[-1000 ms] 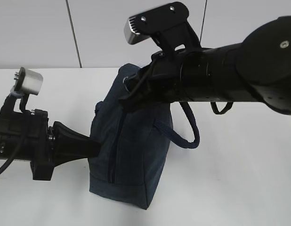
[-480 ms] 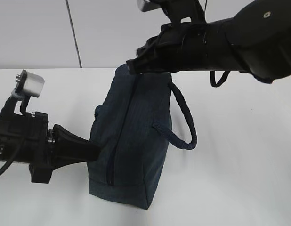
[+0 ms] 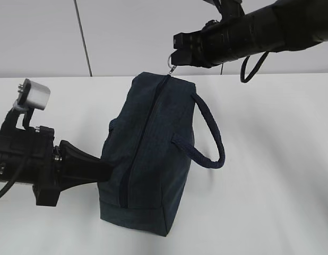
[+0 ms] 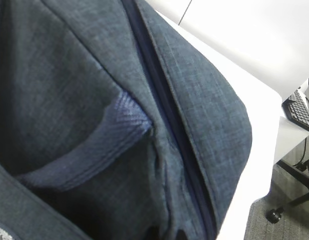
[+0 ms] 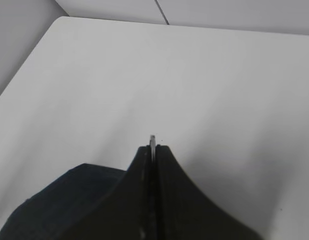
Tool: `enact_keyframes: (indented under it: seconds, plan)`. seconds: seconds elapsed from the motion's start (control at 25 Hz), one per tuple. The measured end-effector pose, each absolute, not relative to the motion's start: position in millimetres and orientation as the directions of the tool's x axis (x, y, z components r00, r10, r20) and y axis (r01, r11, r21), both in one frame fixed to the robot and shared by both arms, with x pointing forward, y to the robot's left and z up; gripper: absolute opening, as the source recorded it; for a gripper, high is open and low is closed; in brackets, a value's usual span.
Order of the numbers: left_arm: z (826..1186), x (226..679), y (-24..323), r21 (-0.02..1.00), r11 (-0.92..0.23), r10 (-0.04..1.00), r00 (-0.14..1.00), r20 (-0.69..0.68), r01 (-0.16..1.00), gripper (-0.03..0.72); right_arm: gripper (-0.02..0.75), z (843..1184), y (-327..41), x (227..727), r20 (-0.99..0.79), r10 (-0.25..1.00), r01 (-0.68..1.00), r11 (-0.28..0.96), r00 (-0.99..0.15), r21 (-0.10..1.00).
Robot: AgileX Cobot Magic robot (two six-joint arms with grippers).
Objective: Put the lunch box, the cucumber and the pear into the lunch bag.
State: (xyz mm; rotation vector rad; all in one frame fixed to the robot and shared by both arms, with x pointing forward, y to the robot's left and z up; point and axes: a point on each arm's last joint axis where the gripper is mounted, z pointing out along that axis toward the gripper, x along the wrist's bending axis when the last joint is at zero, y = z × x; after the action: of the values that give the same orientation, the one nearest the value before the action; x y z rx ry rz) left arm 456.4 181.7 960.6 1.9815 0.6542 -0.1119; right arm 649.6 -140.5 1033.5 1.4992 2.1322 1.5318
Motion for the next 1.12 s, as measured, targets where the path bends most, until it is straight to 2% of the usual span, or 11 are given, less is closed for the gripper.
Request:
enact_keyframes:
  seconds: [0.24,0.4,0.48,0.64,0.72,0.76,0.84,0.92,1.0,1.12]
  plan:
    - [960,458,182,0.797,-0.345,0.412,0.843,-0.346,0.496,-0.015,0.006,975,-167,697,0.618,0.698,0.784,-0.130,-0.362,0.607]
    - [961,459,182,0.796,-0.334,0.427,0.834,-0.350,0.505,-0.015,0.006,937,-180,707,0.714,0.649,0.863,-0.172,-0.264,0.475]
    - [961,459,183,0.795,-0.332,0.431,0.831,-0.351,0.508,-0.015,0.006,931,-182,707,0.732,0.636,0.877,-0.175,-0.246,0.447]
    - [960,460,183,0.781,-0.317,0.449,0.811,-0.376,0.538,-0.013,0.022,938,-183,711,0.736,0.621,0.871,-0.170,-0.268,0.461]
    - [959,459,184,0.766,-0.319,0.460,0.798,-0.390,0.558,0.004,0.115,948,-185,716,0.728,0.618,0.855,-0.168,-0.297,0.491]
    - [958,459,184,0.759,-0.325,0.465,0.795,-0.391,0.564,0.025,0.198,953,-186,719,0.724,0.614,0.846,-0.165,-0.314,0.507]
    - [958,459,185,0.748,-0.328,0.483,0.783,-0.392,0.577,0.095,0.369,965,-190,723,0.714,0.602,0.829,-0.145,-0.359,0.540]
    - [960,459,188,0.739,-0.339,0.511,0.773,-0.375,0.582,0.181,0.478,978,-193,726,0.690,0.595,0.811,-0.105,-0.412,0.575]
    - [965,457,193,0.730,-0.359,0.560,0.760,-0.331,0.582,0.249,0.501,989,-194,727,0.663,0.592,0.803,-0.045,-0.459,0.595]
    - [979,452,203,0.732,-0.405,0.625,0.750,-0.216,0.549,0.286,0.488,1001,-198,725,0.599,0.647,0.813,0.056,-0.472,0.579]
